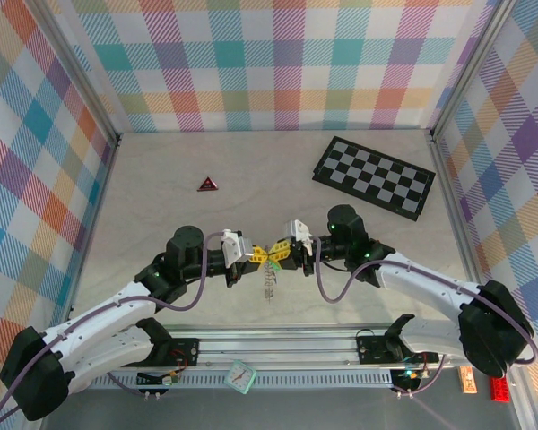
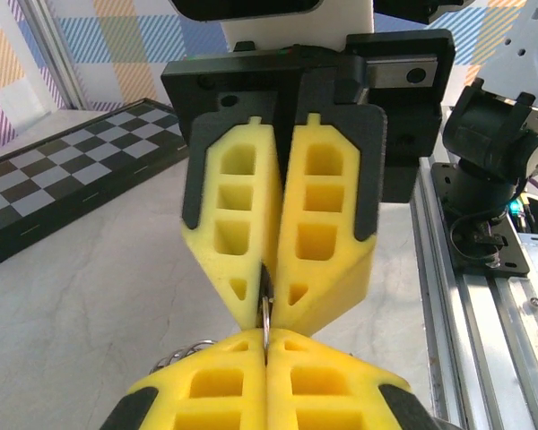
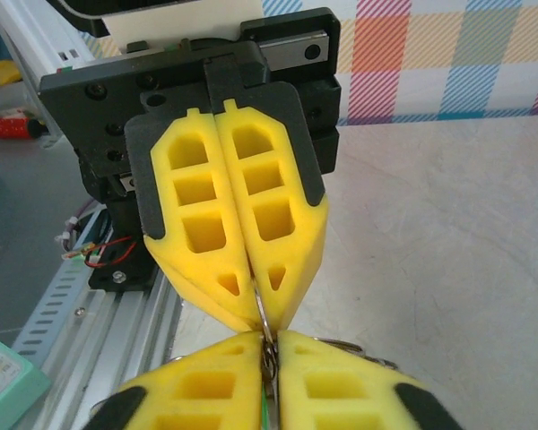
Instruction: Put the keys on the keyring
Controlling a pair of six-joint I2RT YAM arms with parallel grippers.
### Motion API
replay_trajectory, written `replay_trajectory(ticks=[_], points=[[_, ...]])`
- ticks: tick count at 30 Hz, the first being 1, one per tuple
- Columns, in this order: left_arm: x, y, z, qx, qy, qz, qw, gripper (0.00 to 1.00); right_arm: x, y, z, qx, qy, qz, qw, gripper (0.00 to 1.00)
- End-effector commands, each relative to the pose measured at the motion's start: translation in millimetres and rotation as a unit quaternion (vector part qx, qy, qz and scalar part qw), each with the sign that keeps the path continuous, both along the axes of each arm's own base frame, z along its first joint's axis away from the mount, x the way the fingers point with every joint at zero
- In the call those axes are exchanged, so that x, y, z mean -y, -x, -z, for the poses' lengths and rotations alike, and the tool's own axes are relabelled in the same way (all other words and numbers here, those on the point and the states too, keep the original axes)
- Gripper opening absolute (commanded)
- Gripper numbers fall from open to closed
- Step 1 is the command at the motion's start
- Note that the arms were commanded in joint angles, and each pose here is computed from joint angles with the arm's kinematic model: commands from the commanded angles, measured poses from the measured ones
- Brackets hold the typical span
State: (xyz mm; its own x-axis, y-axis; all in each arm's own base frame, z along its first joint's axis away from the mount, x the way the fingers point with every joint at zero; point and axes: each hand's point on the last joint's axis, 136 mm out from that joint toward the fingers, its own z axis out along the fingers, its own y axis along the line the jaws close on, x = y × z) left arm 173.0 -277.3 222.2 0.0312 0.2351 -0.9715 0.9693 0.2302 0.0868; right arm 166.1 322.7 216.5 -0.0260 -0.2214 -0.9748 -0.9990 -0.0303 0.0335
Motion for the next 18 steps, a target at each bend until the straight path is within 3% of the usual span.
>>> replay_trajectory(ticks=[1, 2, 5, 7, 13, 18], points=[[5.3, 4.1, -12.9, 0.023, 0.023, 0.017, 0.999, 0.0, -7.9, 2.4, -23.8, 0.023, -0.031, -0.022, 0.999, 0.0], [4.3, 1.2, -11.8, 0.022, 0.02, 0.008, 1.0, 0.0, -7.3, 2.6, -23.1, 0.028, -0.027, -0.022, 0.999, 0.0], [0.3, -6.0, -8.8, 0.018, 0.007, -0.018, 1.0, 0.15, -3.8, 1.9, -19.5, 0.041, -0.007, -0.016, 0.999, 0.0], [-2.3, -8.8, -5.3, 0.013, -0.008, -0.028, 0.999, 0.19, -0.5, 1.7, -16.7, 0.052, 0.014, -0.013, 0.998, 0.0], [-5.4, -10.5, 5.4, -0.002, -0.064, -0.029, 0.998, 0.19, 6.5, 3.7, -12.8, 0.063, 0.068, -0.021, 0.995, 0.0], [-4.0, -11.4, 2.8, -0.003, -0.074, -0.025, 0.997, 0.18, 4.3, 4.8, -9.9, 0.079, 0.111, -0.03, 0.99, 0.0]])
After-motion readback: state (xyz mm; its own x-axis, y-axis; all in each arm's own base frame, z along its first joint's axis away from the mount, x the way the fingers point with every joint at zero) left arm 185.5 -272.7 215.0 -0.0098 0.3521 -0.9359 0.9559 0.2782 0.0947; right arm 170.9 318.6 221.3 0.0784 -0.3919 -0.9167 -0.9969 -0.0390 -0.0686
